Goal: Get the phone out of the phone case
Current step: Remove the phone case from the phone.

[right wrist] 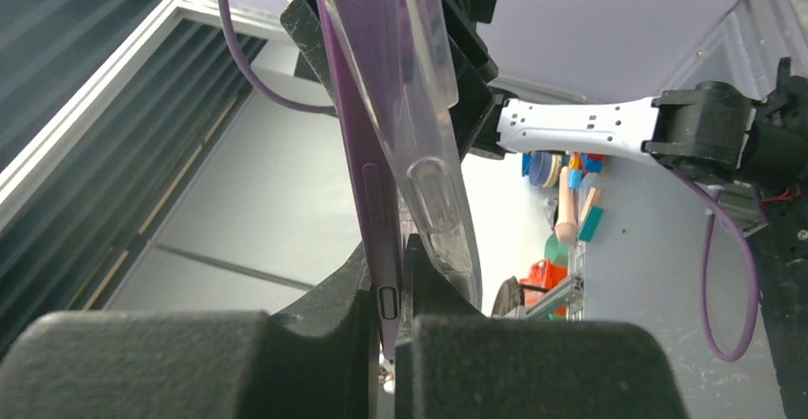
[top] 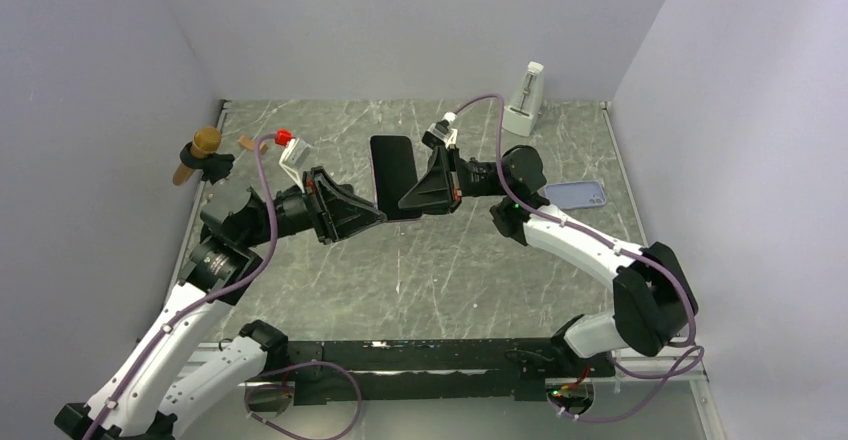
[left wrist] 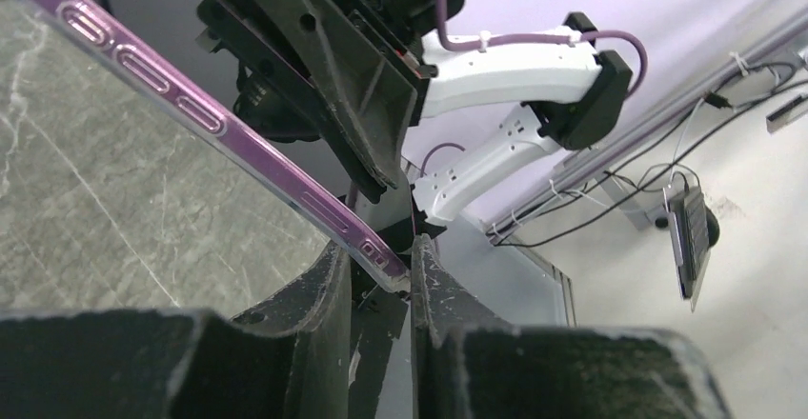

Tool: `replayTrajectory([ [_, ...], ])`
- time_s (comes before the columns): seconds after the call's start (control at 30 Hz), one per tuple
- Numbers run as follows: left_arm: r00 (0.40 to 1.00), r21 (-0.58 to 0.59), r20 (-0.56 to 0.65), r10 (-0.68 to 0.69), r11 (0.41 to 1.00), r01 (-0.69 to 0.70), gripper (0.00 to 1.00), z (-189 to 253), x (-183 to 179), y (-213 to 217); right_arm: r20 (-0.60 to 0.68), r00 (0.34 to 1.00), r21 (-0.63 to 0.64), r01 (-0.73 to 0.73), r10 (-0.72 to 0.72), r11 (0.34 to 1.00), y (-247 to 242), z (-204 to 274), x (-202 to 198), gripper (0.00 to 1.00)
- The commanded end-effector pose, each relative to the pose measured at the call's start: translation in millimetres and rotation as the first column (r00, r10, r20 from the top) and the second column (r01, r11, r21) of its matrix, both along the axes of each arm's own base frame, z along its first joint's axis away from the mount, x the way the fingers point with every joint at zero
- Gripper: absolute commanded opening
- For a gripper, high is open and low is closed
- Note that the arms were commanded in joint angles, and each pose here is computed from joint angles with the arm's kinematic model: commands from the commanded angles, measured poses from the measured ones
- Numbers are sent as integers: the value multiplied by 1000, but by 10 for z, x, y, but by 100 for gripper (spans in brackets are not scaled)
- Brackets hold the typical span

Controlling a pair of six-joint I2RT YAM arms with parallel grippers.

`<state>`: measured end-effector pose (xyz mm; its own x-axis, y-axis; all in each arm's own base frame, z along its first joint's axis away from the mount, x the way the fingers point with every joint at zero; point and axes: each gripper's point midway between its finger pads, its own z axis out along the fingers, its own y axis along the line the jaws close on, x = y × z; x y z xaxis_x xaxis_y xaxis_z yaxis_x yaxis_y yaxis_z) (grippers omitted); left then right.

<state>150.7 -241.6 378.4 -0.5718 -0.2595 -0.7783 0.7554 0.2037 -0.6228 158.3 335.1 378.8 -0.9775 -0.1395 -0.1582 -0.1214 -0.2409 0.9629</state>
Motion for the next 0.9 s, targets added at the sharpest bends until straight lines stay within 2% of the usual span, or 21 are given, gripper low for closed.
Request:
replayTrajectory([
  [0.0,956,119,230,-181,980,158,1,-188,-233,-28,-131,984,93,-105,117,990,-153,497,-224,0],
  [0.1,949,133,249,-195,977,166,0,-208,-233,-32,-135,982,111,-118,133,987,-165,517,-232,0],
  [0.4,955,277,281,-97,961,16,0,-430,19,75,-165,974,136,-136,158,981,-174,519,-256,0],
  [0.47,947,300,305,-102,954,6,0,-471,39,91,-177,970,147,-141,166,979,-188,501,-263,0],
  [0.67,954,330,281,-103,944,5,0,-564,104,80,-178,971,114,-140,159,984,-167,407,-265,0],
  [0.73,963,311,265,-47,949,-40,0,-575,181,87,-170,976,76,-123,134,990,-131,350,-237,0],
  [0.87,980,294,159,122,941,-165,0,-732,380,156,-136,988,-14,-73,70,997,-59,192,-151,0],
])
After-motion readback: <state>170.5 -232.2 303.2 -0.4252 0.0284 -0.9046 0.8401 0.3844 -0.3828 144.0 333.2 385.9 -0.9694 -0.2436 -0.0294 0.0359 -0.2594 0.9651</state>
